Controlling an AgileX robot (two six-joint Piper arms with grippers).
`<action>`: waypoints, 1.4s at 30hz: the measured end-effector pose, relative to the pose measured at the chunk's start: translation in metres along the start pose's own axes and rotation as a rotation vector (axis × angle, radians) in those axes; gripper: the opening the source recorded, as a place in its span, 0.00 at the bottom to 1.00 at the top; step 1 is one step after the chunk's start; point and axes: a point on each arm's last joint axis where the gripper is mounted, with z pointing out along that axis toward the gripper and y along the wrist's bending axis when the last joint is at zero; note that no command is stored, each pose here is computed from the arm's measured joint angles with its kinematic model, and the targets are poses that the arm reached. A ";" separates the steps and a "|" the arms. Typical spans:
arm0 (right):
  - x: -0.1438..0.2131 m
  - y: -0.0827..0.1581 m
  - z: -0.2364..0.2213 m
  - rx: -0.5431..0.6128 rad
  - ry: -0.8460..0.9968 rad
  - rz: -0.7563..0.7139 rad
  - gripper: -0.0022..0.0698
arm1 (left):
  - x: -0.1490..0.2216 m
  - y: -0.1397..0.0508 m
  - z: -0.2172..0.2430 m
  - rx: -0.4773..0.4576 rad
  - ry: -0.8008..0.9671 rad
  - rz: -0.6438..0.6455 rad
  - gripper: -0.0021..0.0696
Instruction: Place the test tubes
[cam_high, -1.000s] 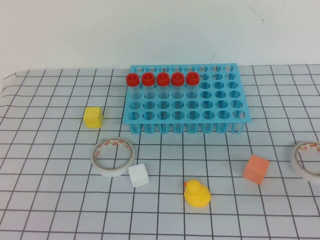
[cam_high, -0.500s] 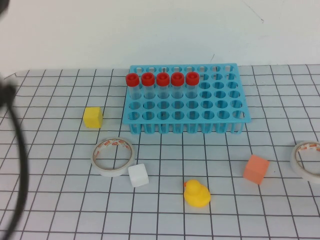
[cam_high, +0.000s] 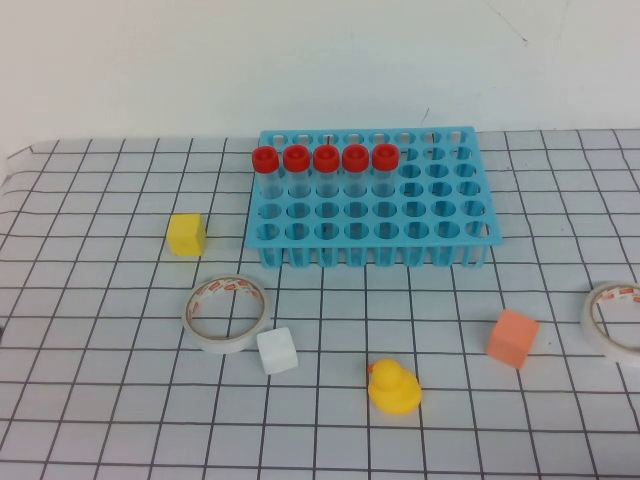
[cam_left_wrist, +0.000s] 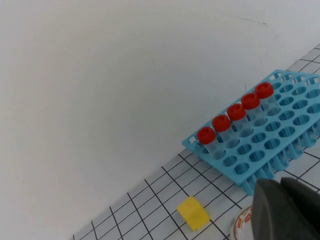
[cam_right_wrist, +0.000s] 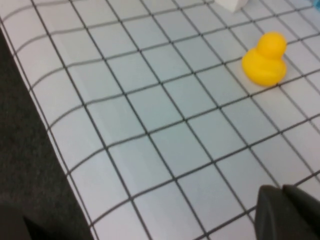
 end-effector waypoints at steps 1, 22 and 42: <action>0.002 0.000 0.001 -0.001 0.008 -0.002 0.03 | 0.004 -0.002 -0.003 0.000 -0.003 0.001 0.03; 0.016 0.000 0.003 0.018 0.126 -0.005 0.03 | 0.038 -0.027 -0.024 0.067 0.012 -0.037 0.03; 0.016 0.000 0.003 0.018 0.126 -0.005 0.03 | 0.124 -0.033 -0.014 -0.308 -0.038 -0.211 0.03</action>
